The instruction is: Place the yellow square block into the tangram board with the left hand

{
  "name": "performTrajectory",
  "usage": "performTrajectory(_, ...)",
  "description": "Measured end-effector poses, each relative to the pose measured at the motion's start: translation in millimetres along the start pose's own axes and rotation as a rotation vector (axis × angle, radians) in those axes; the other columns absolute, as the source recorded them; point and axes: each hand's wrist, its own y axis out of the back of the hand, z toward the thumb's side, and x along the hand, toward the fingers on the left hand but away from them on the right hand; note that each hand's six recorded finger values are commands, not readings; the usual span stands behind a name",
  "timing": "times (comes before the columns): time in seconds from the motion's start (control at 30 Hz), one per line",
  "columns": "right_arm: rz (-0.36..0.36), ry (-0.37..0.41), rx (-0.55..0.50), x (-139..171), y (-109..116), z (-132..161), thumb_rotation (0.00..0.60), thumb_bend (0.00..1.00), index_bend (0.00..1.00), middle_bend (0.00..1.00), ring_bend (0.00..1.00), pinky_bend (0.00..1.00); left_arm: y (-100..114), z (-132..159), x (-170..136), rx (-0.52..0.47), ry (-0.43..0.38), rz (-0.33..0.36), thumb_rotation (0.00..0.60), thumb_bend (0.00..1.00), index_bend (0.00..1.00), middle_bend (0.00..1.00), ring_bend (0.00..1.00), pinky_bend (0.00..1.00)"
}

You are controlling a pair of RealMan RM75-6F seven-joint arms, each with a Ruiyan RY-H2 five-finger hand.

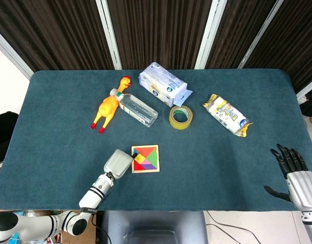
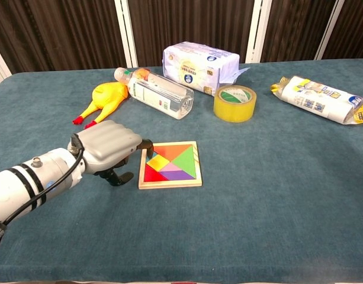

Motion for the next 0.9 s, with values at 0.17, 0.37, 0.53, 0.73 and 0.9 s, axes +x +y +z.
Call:
performTrajectory(0.17, 0.002, 0.003, 0.002, 0, 0, 1, 0.6, 0.17, 0.0, 0.0, 0.0, 0.0, 1, 2, 0, 0.004, -0.004, 0.003, 0.6, 0.39, 0.31, 1.0, 1.0, 1.0)
performTrajectory(0.37, 0.002, 0.001, 0.006, 0, 0, 0, 0.6, 0.17, 0.0, 0.0, 0.0, 0.0, 12, 2, -3, 0.01, -0.008, 0.044, 0.6, 0.39, 0.24, 1.0, 1.0, 1.0)
performTrajectory(0.53, 0.0, -0.004, 0.012, 1, 0, -2, 0.6, 0.17, 0.0, 0.0, 0.0, 0.0, 31, -13, -23, 0.01, 0.001, 0.12, 0.6, 0.39, 0.2, 0.99, 0.99, 1.0)
performTrajectory(0.73, 0.0, -0.008, 0.024, 1, -1, 0, 0.6, 0.17, 0.0, 0.0, 0.0, 0.0, 38, -72, -86, -0.009, 0.104, 0.185, 0.6, 0.38, 0.13, 0.29, 0.24, 0.37)
performTrajectory(0.9, 0.008, -0.008, 0.041, 0, -6, 3, 0.6, 0.17, 0.0, 0.0, 0.0, 0.0, 31, -115, -149, -0.138, 0.206, 0.262, 0.6, 0.38, 0.02, 0.0, 0.0, 0.12)
